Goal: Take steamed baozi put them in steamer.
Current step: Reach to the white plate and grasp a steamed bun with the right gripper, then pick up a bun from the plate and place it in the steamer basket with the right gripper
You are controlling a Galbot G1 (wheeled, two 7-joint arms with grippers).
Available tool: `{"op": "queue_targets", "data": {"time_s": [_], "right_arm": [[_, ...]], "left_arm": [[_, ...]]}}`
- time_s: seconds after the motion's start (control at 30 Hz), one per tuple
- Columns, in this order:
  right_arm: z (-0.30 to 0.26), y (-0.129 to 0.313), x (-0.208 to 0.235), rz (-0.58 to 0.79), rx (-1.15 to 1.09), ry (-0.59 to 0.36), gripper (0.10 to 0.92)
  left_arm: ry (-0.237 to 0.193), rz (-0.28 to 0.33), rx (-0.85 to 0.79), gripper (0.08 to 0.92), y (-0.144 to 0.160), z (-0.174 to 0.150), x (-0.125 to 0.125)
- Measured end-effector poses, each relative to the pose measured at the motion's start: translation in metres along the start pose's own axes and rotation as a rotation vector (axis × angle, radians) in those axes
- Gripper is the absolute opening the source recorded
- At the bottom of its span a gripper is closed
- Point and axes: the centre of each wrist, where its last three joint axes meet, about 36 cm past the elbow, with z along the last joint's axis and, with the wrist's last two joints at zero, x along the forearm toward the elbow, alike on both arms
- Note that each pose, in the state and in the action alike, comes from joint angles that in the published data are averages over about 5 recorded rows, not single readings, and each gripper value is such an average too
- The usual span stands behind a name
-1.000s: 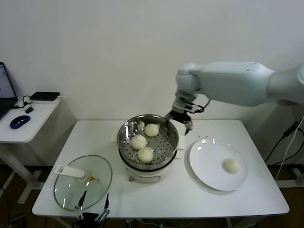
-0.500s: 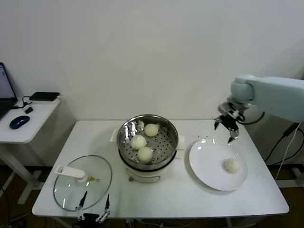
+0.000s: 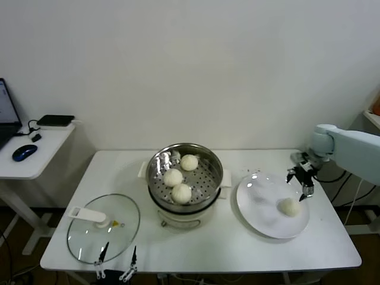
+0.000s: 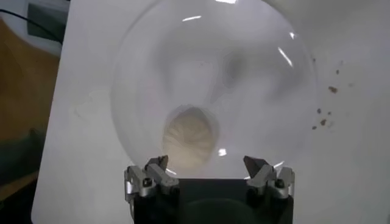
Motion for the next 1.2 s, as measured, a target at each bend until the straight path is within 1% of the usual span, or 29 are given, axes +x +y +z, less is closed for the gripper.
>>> {"op": "queue_targets", "data": {"time_s": [0.37, 0.57, 0.67, 0.8, 0.93, 1.07, 1.2], "right_arm": [[0.008, 0.013, -0.049, -0.018, -0.048, -0.006, 0.823], [0.007, 0.016, -0.063, -0.024, -0.059, -0.014, 0.815], [0.006, 0.016, -0.066, -0.022, -0.061, -0.015, 0.761], [0.007, 0.017, -0.067, -0.017, -0.063, -0.012, 0.643], [0.007, 0.017, -0.063, -0.01, -0.065, -0.01, 0.549], [0.006, 0.016, -0.052, 0.004, -0.064, -0.007, 0.512], [-0.004, 0.009, -0.028, 0.019, -0.056, -0.017, 0.507]], "left_arm": [[0.003, 0.0, -0.005, 0.823, 0.001, 0.001, 0.002], [0.002, -0.002, -0.007, 0.823, 0.002, 0.001, 0.003], [0.0, -0.002, -0.008, 0.823, 0.002, 0.0, 0.002], [-0.002, -0.002, -0.007, 0.823, 0.002, -0.001, 0.002], [-0.005, -0.002, -0.008, 0.823, 0.002, -0.002, 0.001], [-0.009, -0.002, -0.009, 0.823, 0.002, -0.003, 0.001], [-0.012, -0.001, -0.008, 0.823, 0.002, -0.005, 0.001]]}}
